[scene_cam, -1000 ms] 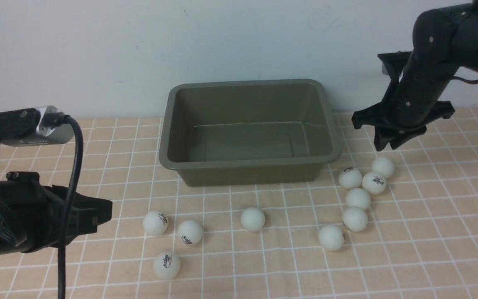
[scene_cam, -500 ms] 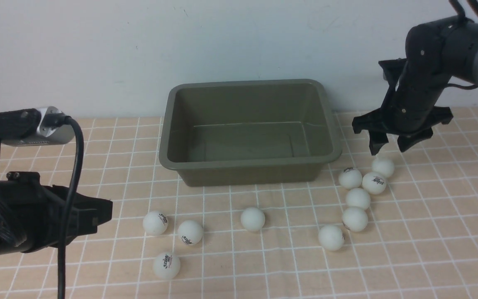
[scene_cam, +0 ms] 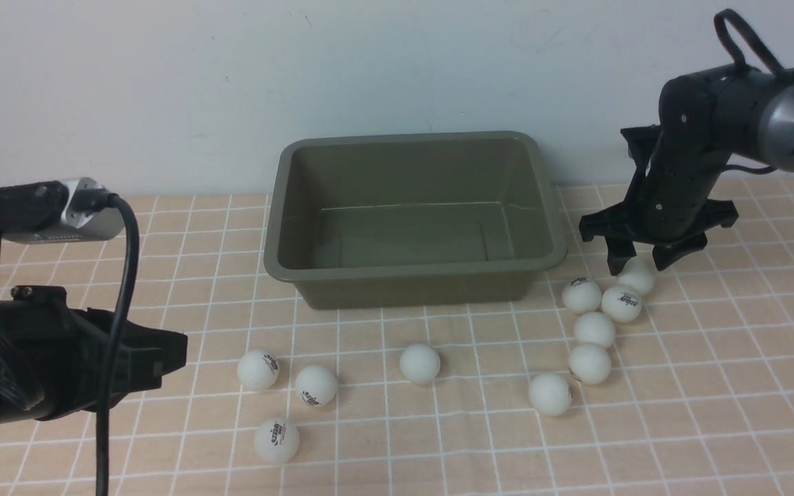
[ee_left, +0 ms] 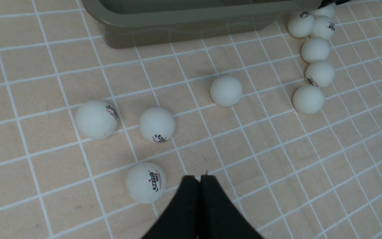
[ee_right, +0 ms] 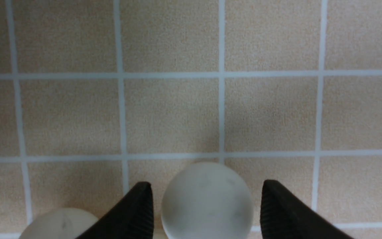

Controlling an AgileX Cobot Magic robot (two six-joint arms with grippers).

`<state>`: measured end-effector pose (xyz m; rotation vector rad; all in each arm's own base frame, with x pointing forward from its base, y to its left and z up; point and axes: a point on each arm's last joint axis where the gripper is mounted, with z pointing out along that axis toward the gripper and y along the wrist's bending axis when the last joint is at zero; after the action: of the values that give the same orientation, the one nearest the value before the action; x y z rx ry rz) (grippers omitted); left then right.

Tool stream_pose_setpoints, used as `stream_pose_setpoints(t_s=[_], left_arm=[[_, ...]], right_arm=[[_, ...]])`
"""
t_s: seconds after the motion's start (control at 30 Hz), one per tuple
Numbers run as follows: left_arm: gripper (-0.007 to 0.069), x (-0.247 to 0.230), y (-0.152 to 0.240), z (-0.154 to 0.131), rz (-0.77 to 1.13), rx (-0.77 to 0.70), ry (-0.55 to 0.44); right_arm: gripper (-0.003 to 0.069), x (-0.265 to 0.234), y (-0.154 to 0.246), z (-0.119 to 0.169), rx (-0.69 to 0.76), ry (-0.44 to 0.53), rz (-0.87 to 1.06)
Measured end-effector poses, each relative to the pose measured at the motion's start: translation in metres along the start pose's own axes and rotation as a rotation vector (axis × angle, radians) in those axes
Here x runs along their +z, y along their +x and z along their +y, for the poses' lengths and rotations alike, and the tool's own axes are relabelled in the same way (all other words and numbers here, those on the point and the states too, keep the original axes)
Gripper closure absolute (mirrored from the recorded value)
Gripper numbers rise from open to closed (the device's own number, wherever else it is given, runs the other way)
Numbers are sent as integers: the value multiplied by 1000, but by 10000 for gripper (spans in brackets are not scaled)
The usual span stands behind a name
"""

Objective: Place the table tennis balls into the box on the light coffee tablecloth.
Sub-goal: 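Reach for and grasp a ping pong ball on the table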

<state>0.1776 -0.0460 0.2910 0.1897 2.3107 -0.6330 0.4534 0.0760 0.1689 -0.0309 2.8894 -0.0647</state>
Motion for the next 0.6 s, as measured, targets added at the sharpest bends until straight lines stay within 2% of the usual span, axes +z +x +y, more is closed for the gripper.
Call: stream_pose_setpoints(t_s=[0.13, 0.23, 0.37, 0.57, 0.6], left_arm=[[694, 0, 0, 0, 1, 0, 1], [694, 0, 0, 0, 1, 0, 1], [694, 0, 0, 0, 2, 0, 1], [694, 0, 0, 0, 3, 0, 2], [694, 0, 0, 0, 3, 0, 2]], right_arm=[[260, 4, 0, 0, -1, 1, 6], [306, 5, -1, 0, -4, 6, 3], [311, -3, -8, -1, -12, 18, -26], [311, -39, -30, -1, 4, 15, -91], [311, -56, -39, 0, 19, -12, -127]])
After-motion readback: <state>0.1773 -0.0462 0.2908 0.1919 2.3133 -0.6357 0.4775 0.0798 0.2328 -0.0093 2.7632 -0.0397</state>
